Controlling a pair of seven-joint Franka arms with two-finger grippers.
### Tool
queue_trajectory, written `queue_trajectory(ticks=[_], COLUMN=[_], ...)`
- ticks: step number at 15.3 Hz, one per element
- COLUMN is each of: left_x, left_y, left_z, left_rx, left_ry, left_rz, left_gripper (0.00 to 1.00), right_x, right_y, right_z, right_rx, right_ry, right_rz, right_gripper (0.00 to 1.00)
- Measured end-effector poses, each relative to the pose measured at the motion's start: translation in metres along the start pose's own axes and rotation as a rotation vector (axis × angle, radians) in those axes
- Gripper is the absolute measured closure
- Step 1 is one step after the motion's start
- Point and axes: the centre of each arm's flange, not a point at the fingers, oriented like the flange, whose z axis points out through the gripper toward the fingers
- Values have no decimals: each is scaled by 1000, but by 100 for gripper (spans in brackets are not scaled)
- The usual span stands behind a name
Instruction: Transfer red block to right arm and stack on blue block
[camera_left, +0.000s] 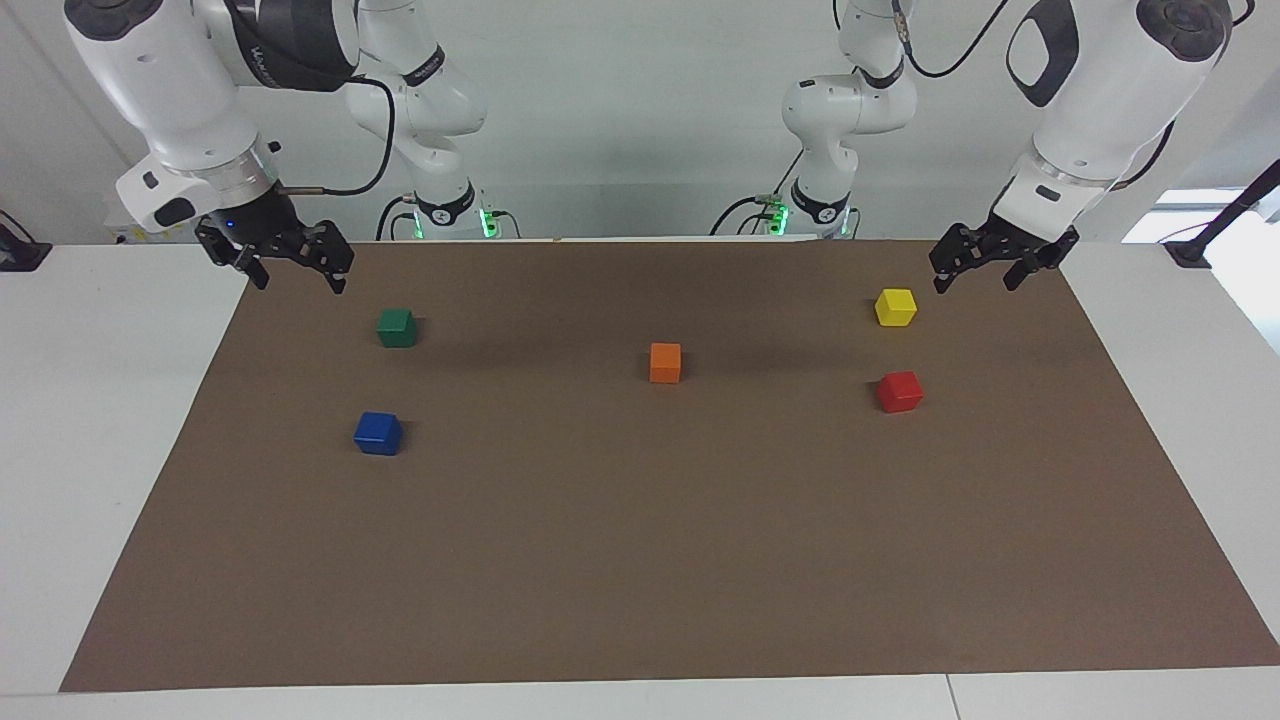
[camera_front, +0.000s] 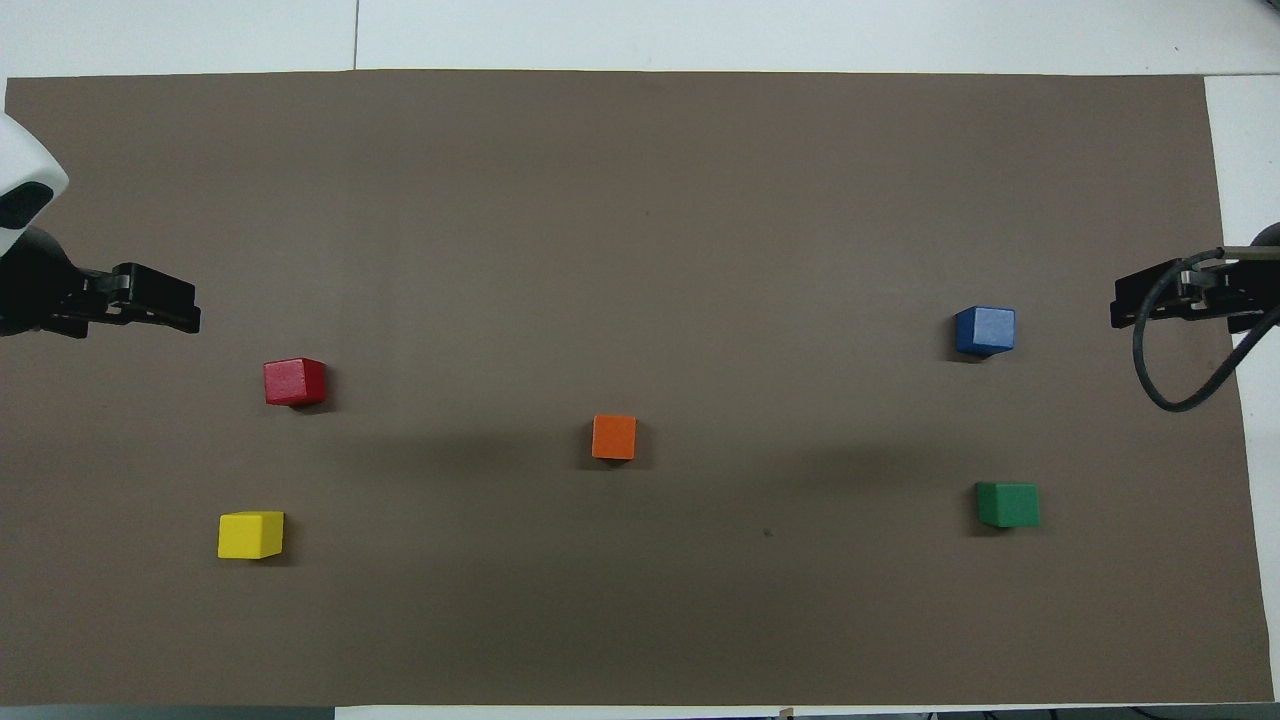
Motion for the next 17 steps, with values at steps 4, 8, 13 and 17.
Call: queue_trajectory(ticks=[4, 8, 13, 17], left_x=[0, 0, 6, 13], left_y=[0, -11, -25, -24], left_z=[0, 4, 30, 77], left_rx=[0, -1, -2, -2], left_ry=[0, -8, 10, 5], left_rz=[-1, -22, -48, -46], left_gripper=[0, 0, 0, 0], right_x=[0, 0, 0, 0], right_y=[0, 0, 0, 0], right_z=[0, 0, 0, 1], right_rx=[0, 0, 0, 0], right_ry=[0, 0, -1, -1], right_rz=[0, 0, 0, 0], right_gripper=[0, 0, 0, 0])
